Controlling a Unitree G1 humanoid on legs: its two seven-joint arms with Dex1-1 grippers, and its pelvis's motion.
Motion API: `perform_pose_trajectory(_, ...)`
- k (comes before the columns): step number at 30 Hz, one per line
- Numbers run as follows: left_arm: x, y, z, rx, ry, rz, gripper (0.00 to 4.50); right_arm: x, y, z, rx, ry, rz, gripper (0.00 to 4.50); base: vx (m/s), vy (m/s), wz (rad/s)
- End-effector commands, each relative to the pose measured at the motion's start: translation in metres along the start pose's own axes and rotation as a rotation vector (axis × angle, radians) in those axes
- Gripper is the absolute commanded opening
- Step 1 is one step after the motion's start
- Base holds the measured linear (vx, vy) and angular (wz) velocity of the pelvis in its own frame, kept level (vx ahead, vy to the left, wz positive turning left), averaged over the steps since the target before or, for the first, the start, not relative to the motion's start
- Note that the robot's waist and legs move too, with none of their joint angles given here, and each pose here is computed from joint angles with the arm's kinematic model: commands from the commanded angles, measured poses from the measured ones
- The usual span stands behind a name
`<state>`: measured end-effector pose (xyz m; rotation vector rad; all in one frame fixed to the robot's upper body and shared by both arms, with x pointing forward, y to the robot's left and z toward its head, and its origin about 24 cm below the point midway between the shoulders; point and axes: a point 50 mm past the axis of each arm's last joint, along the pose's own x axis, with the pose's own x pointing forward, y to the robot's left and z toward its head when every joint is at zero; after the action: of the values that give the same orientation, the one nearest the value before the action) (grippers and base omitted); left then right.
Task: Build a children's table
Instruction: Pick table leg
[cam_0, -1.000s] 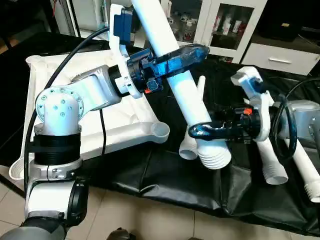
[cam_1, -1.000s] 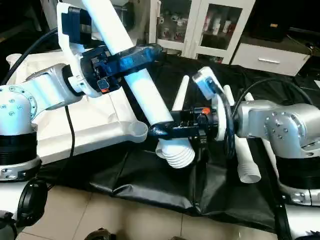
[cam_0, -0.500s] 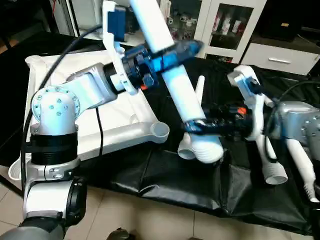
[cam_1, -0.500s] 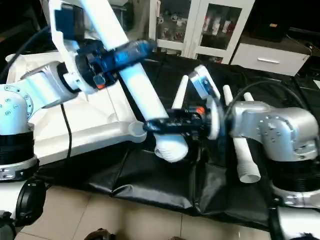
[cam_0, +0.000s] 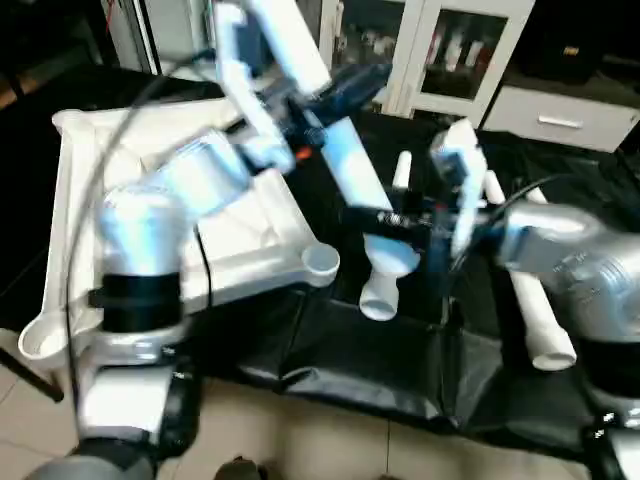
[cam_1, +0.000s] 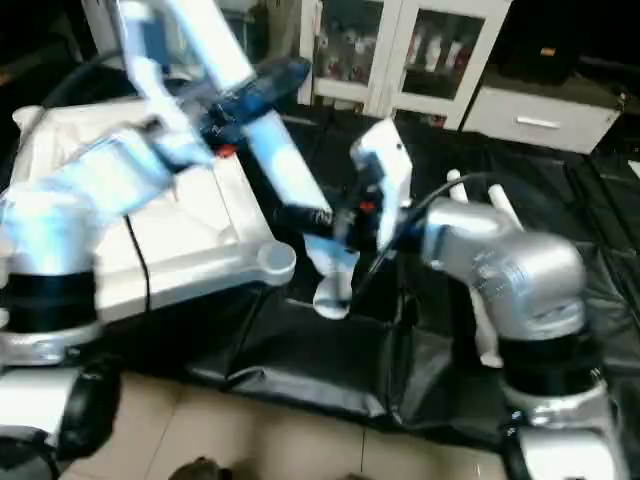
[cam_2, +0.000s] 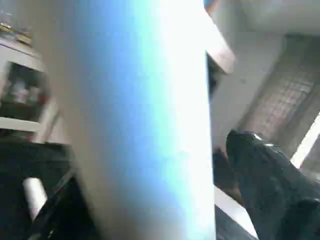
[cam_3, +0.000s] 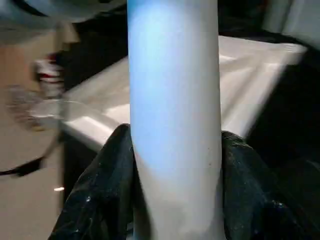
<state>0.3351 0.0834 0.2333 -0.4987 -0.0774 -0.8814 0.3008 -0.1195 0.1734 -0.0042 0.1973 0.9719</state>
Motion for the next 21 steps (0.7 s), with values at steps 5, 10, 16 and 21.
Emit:
perform_pose_trajectory(5, 0.000, 0.003, -0.009, 0.026, -0.031, 0.122, 3.63, 0.012, 0.003, 0.001, -0.103, -0.059, -0.199, 1.91, 0.000, 0.000, 0.00)
perform_pose_trajectory(10, 0.000, 0.009, -0.014, 0.027, -0.028, 0.173, 3.63, 0.024, 0.012, 0.000, -0.213, -0.050, -0.209, 1.89, 0.000, 0.000, 0.00)
perform_pose_trajectory(16, 0.000, 0.007, -0.014, -0.006, -0.041, 0.156, 3.15, 0.026, 0.014, 0.000, -0.223, -0.062, -0.225, 1.88, 0.000, 0.000, 0.00)
perform_pose_trajectory(21, -0.001, 0.007, -0.014, -0.038, -0.045, 0.148, 2.71, 0.026, 0.012, 0.001, -0.232, -0.069, -0.239, 1.88, 0.000, 0.000, 0.00)
